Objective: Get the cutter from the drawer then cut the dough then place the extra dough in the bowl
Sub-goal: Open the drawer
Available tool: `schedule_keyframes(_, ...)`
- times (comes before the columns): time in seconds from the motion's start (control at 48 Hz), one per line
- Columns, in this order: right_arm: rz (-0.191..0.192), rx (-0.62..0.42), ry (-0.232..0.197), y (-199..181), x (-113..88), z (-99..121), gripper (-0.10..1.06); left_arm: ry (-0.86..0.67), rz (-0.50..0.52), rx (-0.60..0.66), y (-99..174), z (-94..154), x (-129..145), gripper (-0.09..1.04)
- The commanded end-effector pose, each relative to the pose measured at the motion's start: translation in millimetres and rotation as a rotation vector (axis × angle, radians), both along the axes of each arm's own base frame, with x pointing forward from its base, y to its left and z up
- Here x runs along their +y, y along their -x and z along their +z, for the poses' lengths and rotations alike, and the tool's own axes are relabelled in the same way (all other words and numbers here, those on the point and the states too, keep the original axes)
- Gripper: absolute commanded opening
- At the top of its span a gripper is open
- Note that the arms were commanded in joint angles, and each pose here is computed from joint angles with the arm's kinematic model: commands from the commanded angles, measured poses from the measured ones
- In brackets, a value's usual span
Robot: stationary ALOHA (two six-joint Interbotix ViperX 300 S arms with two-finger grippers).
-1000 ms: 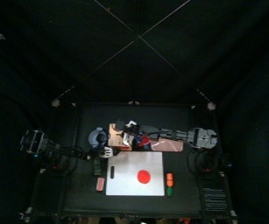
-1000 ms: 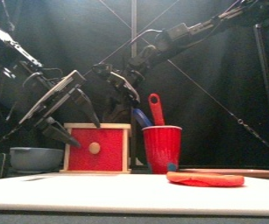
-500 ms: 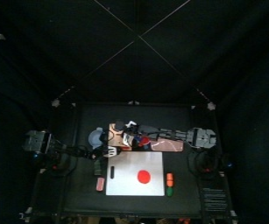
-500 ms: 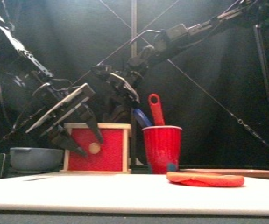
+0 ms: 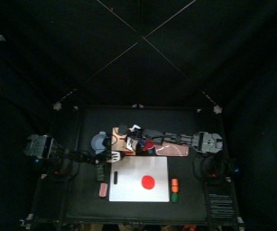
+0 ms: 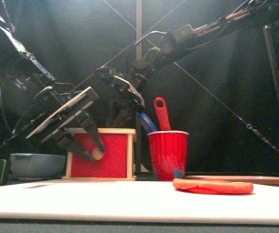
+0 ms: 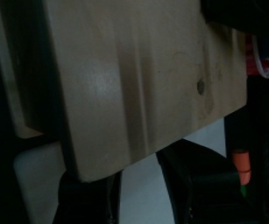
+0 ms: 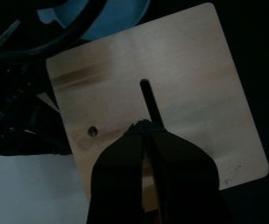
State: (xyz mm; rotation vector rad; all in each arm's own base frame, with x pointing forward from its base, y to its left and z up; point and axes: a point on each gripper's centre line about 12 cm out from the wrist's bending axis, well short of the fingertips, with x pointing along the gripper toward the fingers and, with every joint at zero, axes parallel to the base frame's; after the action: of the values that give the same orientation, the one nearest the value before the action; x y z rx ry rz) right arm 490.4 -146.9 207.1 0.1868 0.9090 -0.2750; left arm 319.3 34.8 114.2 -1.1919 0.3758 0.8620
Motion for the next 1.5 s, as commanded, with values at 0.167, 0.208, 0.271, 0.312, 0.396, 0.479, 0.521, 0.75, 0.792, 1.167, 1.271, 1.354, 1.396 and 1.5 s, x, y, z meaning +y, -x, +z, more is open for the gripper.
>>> schedule_keyframes(0.167, -0.002, -0.022, 0.012, 1.3, -1.7, 12.3, 0.03, 0.017, -0.019, -0.010, -3.5, 2.0, -13.1, 0.66)
schedule_keyframes(0.208, -0.002, -0.020, 0.014, 1.5, -1.8, 12.2, 0.03, 0.014, -0.015, -0.004, -2.4, 0.4, -12.2, 0.67)
schedule_keyframes(0.271, -0.002, -0.019, 0.015, 1.5, -1.9, 12.2, 0.03, 0.013, -0.017, -0.002, -2.4, -0.1, -12.2, 0.68)
schedule_keyframes(0.312, -0.001, -0.018, 0.014, 1.6, -1.1, 11.6, 0.03, 0.013, -0.019, -0.003, -2.9, 0.2, -12.4, 0.69)
schedule_keyframes(0.396, 0.000, -0.018, 0.015, 1.6, -1.1, 11.6, 0.03, 0.015, -0.024, -0.004, -3.5, 0.5, -12.9, 0.74)
schedule_keyframes(0.479, 0.000, -0.018, 0.015, 1.6, -1.1, 11.6, 0.03, 0.012, -0.030, -0.007, -4.8, 1.5, -13.3, 0.85)
schedule_keyframes(0.521, 0.002, -0.018, 0.016, 1.6, -1.1, 11.6, 0.03, 0.012, -0.031, -0.007, -4.8, 1.5, -13.3, 0.87)
schedule_keyframes(0.75, 0.004, -0.011, 0.017, 2.0, -0.4, 9.2, 0.03, -0.007, -0.001, -0.027, -8.9, 6.8, -6.0, 0.91)
schedule_keyframes(0.792, 0.004, -0.012, 0.018, 2.2, -0.3, 9.9, 0.03, -0.014, 0.011, -0.026, -8.1, 6.3, -3.0, 0.91)
schedule_keyframes(1.167, 0.003, -0.007, 0.015, 2.1, -0.4, 7.0, 0.03, -0.033, 0.027, -0.013, -8.1, 2.3, 6.2, 0.77)
schedule_keyframes(1.271, 0.004, -0.008, 0.015, 1.7, 0.3, 7.2, 0.03, -0.031, 0.029, -0.009, -8.0, 1.2, 6.5, 0.71)
schedule_keyframes(1.354, 0.004, -0.007, 0.015, 1.8, 0.4, 7.0, 0.03, -0.036, 0.031, -0.017, -9.4, 3.2, 7.1, 0.70)
schedule_keyframes(1.396, 0.004, -0.007, 0.015, 1.8, 0.4, 7.0, 0.03, -0.041, 0.035, -0.018, -9.3, 3.6, 7.7, 0.70)
schedule_keyframes(1.5, 0.006, -0.005, 0.015, 1.7, 0.4, 6.3, 0.03, -0.041, 0.035, -0.018, -9.3, 3.6, 7.7, 0.69)
